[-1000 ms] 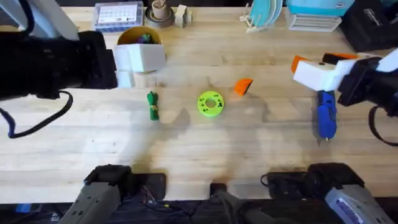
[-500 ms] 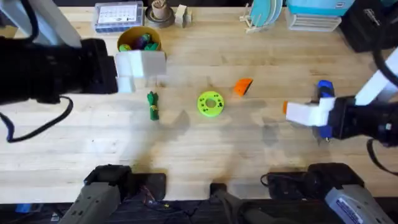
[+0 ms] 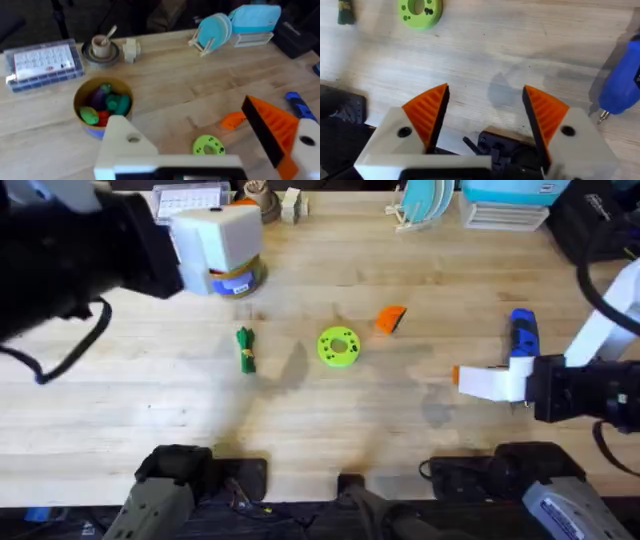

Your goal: Pick up the gripper from the table and insert it into the empty holder that is missing its gripper. Then pick up a screw, insert it into the mounting hole, and use the screwdriver to tighten it. Finally, clean up the table by picking up the vegetable and placing it into the bucket.

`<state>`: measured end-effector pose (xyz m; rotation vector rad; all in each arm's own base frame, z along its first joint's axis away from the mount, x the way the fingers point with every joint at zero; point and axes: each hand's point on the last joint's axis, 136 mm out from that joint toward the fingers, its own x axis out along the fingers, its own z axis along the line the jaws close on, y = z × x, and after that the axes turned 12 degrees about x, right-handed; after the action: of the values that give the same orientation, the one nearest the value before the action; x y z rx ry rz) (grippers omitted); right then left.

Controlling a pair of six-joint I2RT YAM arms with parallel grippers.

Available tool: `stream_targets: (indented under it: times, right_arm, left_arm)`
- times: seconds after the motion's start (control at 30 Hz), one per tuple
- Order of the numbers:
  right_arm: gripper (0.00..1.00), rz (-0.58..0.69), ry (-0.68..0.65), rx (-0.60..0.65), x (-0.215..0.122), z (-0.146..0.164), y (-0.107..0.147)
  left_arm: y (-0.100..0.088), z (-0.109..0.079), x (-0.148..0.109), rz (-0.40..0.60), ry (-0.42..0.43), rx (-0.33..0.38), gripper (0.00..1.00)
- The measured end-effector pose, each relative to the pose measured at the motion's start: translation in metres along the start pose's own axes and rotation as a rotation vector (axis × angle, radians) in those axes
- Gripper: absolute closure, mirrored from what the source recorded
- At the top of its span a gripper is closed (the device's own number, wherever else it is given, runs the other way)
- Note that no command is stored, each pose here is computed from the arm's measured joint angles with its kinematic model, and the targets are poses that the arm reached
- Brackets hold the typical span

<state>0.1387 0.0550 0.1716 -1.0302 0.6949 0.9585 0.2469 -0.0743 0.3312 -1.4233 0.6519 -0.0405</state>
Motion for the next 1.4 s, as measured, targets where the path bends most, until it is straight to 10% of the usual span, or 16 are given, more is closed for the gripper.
stream_targets:
  times: [0.8,1.4]
  right_arm:
    - [0.077,0.000,0.000,0.000,0.000,0.000,0.000]
    - [0.077,0.000,0.000,0.000,0.000,0.000,0.000]
  left_arm:
    - [0.129,-0.047,0.035,-0.353,0.089,0.188,0.008]
    - [0.159,-0.054,0.055,-0.363,0.124,0.198,0.007]
